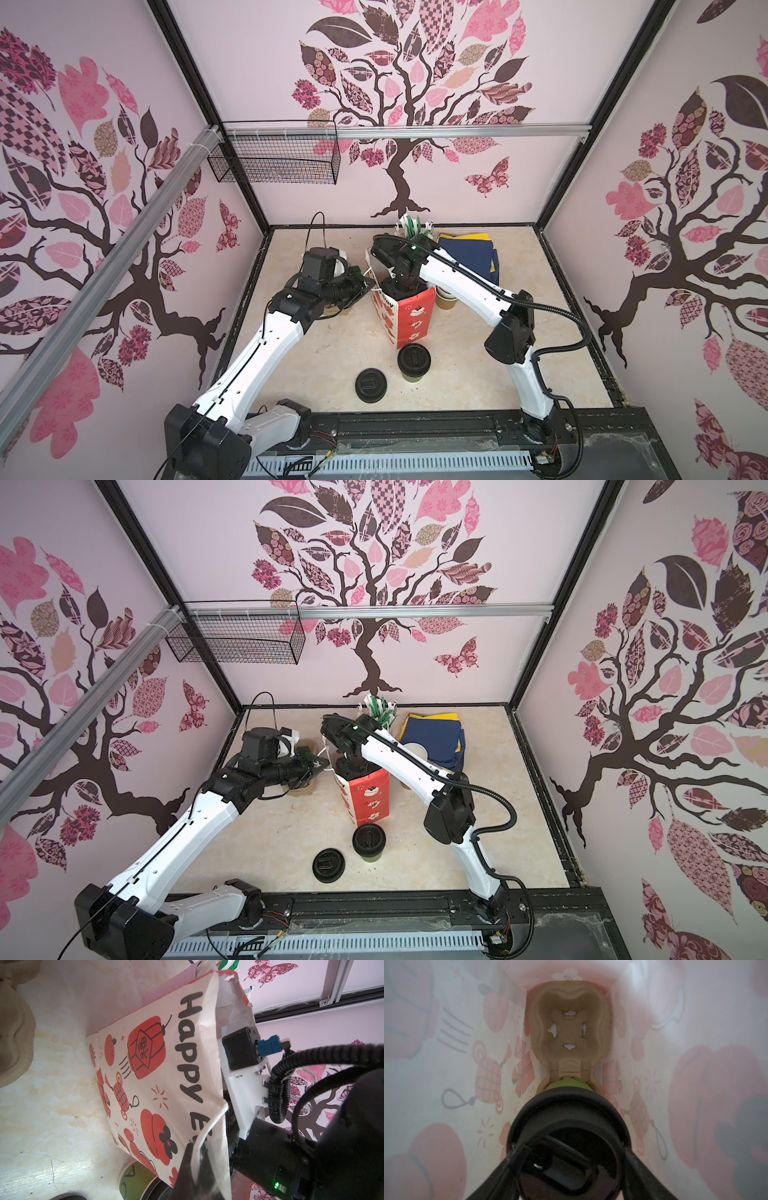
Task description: Pack the takeout coffee
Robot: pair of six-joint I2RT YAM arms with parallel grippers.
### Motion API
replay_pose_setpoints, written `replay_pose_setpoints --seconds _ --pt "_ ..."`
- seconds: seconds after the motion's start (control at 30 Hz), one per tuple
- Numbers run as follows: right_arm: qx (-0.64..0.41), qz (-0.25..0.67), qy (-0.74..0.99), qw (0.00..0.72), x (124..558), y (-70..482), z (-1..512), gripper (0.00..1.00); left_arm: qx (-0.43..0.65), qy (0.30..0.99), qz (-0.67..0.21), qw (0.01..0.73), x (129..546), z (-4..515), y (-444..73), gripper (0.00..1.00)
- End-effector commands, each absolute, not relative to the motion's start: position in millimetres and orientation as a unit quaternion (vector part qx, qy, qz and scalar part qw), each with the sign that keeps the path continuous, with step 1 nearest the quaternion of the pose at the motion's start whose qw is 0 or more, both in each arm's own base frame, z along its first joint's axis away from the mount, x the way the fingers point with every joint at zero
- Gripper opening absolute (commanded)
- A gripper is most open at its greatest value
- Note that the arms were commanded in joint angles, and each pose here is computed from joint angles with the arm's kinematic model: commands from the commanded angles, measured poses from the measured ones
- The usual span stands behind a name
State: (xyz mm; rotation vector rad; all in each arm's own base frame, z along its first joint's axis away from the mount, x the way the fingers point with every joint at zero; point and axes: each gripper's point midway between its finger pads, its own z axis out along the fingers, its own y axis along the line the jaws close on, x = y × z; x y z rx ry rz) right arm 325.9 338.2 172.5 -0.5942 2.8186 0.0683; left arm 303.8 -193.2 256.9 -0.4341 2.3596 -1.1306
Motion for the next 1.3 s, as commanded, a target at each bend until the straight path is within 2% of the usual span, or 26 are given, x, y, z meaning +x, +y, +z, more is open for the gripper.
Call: replay_pose_setpoints --seconds 0.0,0.2,0.3,1.07,1.27 --pt "-0.205 -0.005 0.973 0.108 329.2 330.8 161.5 0.60 -0.150 0.859 -0.418 0.255 305.3 270.2 -193.0 0.00" --pt "-0.200 0.018 0.965 0.167 335.7 328.1 208.2 0.59 -0.151 0.861 -0.416 0.252 305.3 268.0 -192.4 0.00" --pt "-0.194 0.031 0.965 0.174 337.0 330.5 218.7 0.59 -0.150 0.861 -0.416 0.251 305.4 267.5 -192.7 0.00" --pt "-0.189 0.017 0.973 0.130 312.5 314.7 210.7 0.58 -0.143 0.862 -0.415 0.252 307.8 269.3 -194.2 0.00" --pt "-0.186 0.000 0.974 0.132 317.9 314.3 201.6 0.58 -0.143 0.862 -0.415 0.253 308.0 269.6 -194.3 0.00"
